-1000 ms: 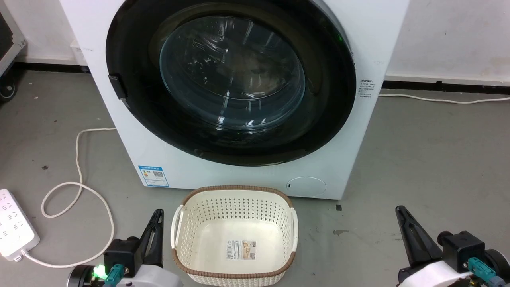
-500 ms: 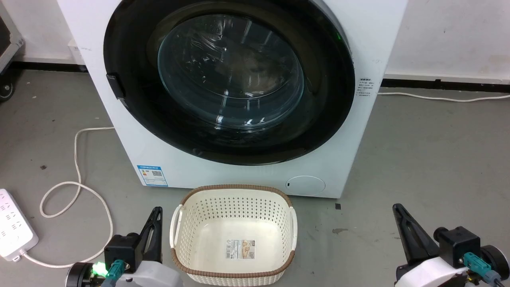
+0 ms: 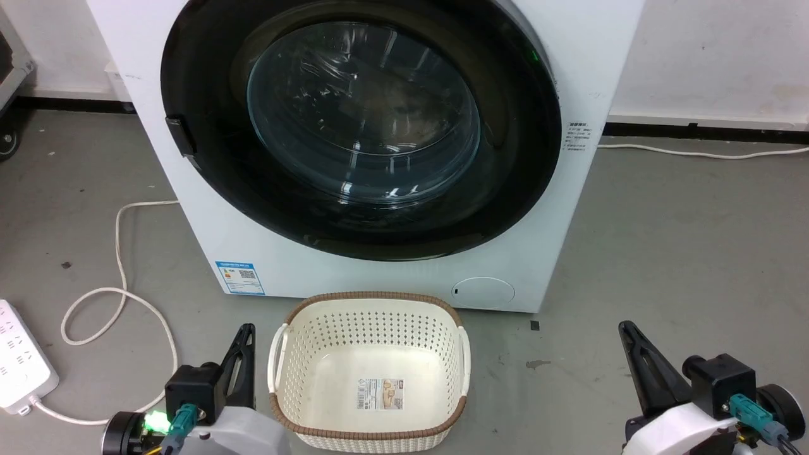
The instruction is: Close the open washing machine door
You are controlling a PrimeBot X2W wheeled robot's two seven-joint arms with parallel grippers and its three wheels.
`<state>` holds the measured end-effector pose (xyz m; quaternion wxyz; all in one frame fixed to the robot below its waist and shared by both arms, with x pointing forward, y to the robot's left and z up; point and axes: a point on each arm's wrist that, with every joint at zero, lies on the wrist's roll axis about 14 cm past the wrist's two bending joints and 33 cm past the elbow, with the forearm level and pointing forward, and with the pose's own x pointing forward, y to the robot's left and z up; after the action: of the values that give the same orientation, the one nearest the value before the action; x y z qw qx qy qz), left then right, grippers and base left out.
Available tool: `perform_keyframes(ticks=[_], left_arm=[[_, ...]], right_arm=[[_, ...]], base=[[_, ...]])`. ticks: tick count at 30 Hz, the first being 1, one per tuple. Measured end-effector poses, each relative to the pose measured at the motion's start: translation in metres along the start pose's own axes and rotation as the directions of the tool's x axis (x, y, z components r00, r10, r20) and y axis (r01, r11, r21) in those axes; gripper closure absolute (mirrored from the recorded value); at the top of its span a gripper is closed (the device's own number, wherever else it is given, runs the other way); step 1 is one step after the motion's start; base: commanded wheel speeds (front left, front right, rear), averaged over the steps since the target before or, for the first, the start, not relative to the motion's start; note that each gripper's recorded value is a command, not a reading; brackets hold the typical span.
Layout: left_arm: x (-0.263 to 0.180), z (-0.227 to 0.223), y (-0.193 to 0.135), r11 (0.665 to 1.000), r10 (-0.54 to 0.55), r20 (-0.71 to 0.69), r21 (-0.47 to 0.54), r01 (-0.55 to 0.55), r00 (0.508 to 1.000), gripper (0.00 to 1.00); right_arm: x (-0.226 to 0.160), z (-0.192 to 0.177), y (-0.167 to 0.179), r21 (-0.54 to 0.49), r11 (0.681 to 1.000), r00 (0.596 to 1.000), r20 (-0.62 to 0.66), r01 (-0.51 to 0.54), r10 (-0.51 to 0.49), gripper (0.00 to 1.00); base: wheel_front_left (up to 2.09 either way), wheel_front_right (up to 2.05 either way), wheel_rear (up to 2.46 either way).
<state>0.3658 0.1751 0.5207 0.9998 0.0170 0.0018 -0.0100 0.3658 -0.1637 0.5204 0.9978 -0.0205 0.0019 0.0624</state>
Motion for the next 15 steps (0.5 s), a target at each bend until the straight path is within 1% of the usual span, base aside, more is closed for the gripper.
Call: perform_keyframes(ticks=[15], left_arm=[[0.003, -0.0002, 0.0022, 1.0, 0.015, -0.019, 0.015, -0.015, 1.0, 1.0]], right_arm=[[0.0027, 0.0001, 0.0017, -0.004, 1.0, 1.0, -0.019, -0.005, 0.005, 1.0]], base=[[0.0, 0.0, 0.0]])
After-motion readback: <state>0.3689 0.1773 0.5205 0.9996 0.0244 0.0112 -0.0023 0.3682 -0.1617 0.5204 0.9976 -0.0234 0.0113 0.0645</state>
